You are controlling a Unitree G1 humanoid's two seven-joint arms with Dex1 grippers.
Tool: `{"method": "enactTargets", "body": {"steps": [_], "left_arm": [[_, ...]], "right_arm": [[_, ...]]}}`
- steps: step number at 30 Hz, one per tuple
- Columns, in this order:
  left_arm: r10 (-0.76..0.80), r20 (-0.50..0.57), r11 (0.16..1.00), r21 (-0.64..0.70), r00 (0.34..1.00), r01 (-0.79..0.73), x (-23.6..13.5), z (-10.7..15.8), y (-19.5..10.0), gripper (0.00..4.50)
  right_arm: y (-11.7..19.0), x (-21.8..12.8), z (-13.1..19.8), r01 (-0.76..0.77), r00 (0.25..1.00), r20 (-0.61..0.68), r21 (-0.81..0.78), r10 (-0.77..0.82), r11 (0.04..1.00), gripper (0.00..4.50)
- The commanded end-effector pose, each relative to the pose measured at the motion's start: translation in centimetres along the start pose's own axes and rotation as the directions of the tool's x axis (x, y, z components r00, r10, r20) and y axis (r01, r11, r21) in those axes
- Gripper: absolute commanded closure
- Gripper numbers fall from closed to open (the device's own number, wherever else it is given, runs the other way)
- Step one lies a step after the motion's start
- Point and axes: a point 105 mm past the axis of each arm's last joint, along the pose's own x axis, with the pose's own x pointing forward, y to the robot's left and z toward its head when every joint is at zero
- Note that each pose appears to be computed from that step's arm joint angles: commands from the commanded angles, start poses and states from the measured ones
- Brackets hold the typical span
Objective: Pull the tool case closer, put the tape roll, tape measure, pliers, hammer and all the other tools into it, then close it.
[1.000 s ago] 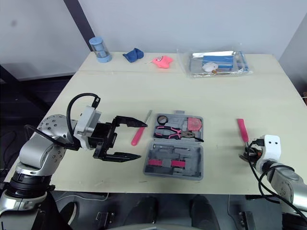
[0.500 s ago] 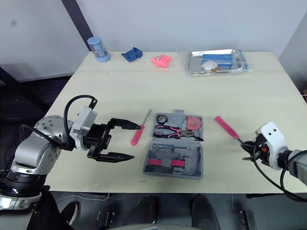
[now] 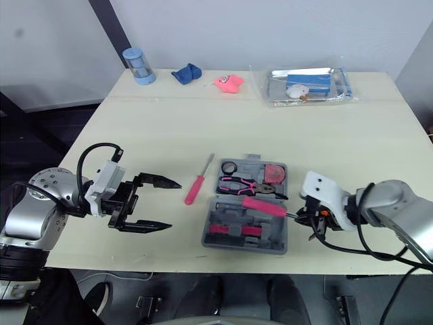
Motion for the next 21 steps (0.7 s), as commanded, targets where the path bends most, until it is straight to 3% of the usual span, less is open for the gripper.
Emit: {"method": "enactTargets", "body": {"steps": [1, 11, 21], "left_arm": [[-0.047, -0.021, 0.999, 0.025, 0.999, 0.047, -0.7, 0.4, -0.4, 0.0], [-0.062, -0.039, 0.998, 0.006, 0.997, 0.062, -1.1, 0.1, -1.4, 0.0], [-0.051, -0.053, 0.999, 0.0, 0.997, 0.051, -1.3, -0.5, -2.0, 0.0]], "right_arm": [[0.4, 1.5, 1.5, -0.033, 0.999, -0.036, -0.06, 0.031, 0.998, 4.47], [1.2, 4.3, 2.0, -0.061, 0.985, -0.166, -0.148, 0.036, 0.987, 4.47], [1.1, 6.0, 2.6, -0.073, 0.983, -0.175, -0.145, 0.047, 0.987, 4.47]]}}
